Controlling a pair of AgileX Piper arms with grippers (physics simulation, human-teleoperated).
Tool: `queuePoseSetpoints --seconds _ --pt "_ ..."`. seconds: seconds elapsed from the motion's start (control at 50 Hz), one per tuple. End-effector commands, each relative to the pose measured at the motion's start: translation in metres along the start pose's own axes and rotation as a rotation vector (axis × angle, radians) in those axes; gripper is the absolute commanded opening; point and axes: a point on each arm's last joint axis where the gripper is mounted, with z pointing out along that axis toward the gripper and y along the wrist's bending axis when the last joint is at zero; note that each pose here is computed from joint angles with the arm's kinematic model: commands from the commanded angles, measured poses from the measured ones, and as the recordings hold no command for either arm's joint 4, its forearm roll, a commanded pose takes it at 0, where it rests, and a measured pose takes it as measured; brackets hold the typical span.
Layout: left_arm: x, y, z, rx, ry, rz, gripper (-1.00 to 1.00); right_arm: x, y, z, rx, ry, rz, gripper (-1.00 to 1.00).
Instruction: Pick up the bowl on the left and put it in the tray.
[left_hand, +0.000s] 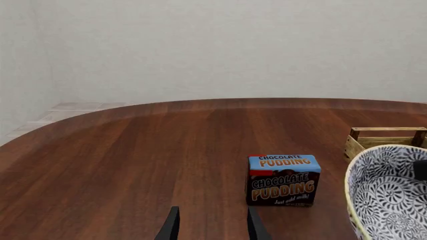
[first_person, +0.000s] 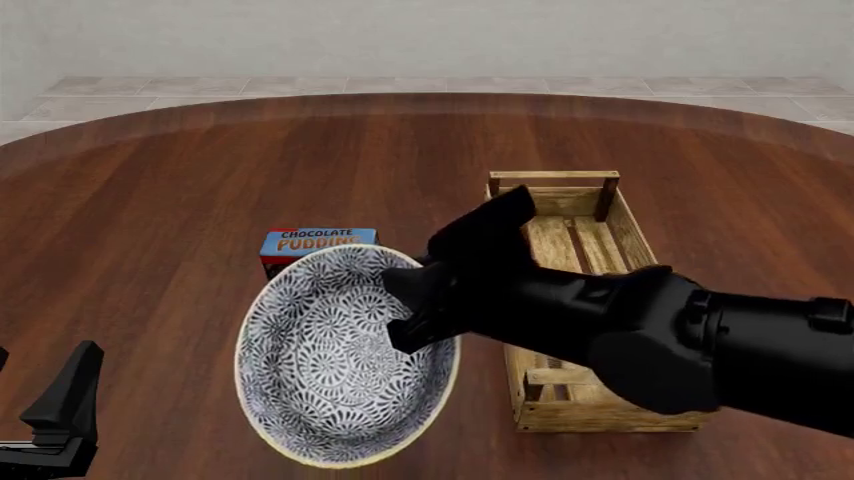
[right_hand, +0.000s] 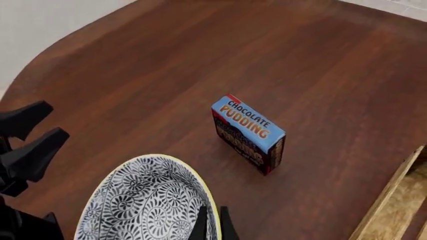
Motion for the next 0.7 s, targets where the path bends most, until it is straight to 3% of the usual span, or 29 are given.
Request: queuePoseSetpoints --seconds 0.02,0.7 --pt "0.000 0.000 0.000 0.000 0.000 0.000 1.00 -0.009 -0.003 -0.011 0.008 -0.038 0.038 -1.00" --pt "0.000 0.000 0.000 0.000 0.000 0.000 1.00 -0.023 -0.027 -0.043 0.088 -0.128 0.067 -1.00"
